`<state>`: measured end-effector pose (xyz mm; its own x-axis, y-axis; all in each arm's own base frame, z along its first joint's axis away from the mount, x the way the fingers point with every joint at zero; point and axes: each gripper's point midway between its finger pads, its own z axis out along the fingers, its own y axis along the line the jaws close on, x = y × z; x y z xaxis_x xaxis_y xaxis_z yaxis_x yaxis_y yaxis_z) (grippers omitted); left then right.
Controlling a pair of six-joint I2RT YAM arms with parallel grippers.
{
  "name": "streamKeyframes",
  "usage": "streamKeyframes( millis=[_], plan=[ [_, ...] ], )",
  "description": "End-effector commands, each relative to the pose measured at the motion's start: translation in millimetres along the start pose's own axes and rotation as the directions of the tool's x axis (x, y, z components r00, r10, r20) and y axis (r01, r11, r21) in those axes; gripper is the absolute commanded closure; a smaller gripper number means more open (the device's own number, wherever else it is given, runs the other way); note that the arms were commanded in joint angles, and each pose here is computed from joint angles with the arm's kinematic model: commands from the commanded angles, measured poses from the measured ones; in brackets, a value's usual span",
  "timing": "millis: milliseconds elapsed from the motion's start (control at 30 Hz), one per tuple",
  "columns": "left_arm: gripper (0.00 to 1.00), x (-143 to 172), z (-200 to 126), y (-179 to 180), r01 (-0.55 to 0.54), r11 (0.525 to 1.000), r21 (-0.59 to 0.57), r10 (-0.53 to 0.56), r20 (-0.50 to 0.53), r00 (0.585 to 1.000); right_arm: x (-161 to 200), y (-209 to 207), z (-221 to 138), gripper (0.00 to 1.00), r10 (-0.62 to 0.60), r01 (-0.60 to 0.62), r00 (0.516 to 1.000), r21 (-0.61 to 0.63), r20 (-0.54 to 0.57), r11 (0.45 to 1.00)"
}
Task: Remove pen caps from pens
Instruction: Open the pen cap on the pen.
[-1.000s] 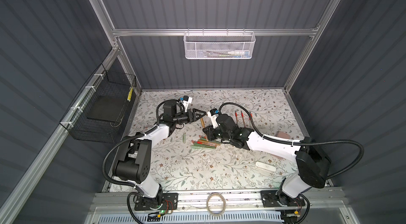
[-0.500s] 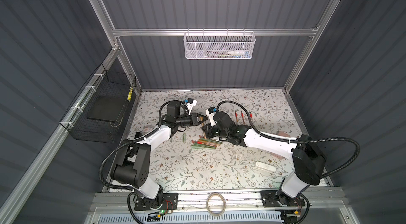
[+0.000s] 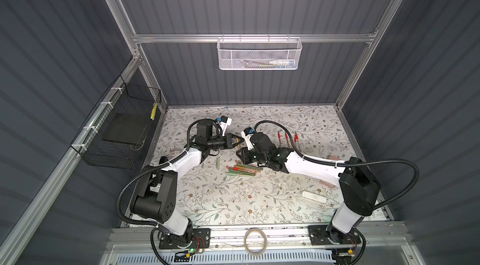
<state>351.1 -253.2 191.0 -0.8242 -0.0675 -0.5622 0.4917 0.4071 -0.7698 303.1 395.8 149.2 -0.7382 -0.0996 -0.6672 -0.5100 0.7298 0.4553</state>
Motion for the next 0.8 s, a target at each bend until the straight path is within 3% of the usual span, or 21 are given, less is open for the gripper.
streamKeyframes(
  millis=[0, 100, 333, 600, 767],
  plan=[
    [1.0, -4, -5, -12, -0.028, 0.999, 0.015, 0.028, 0.013, 1.0, -10, 7, -1, 0.9, -0.01, 0.011, 1.0, -0.017, 0.021, 1.0],
    [1.0, -5, -6, -11, -0.044, 0.999, 0.008, 0.044, 0.023, 0.999, -7, 3, 2, 1.0, -0.014, 0.014, 1.0, -0.007, 0.002, 1.0],
    [1.0, -21, -18, -3, -0.103, 0.989, -0.102, 0.106, 0.03, 0.994, 30, -4, 2, 1.0, 0.051, -0.052, 0.998, -0.034, -0.038, 0.998],
    [1.0, -71, -68, 35, -0.045, 0.957, -0.288, 0.094, 0.158, 0.983, 82, -10, -6, 1.0, 0.049, -0.05, 0.993, -0.01, -0.109, 0.999],
    [1.0, -69, -85, 42, -0.091, 0.925, -0.37, 0.156, 0.148, 0.977, 90, -19, -15, 1.0, 0.058, -0.057, 0.993, 0.011, -0.1, 0.998]
  ],
)
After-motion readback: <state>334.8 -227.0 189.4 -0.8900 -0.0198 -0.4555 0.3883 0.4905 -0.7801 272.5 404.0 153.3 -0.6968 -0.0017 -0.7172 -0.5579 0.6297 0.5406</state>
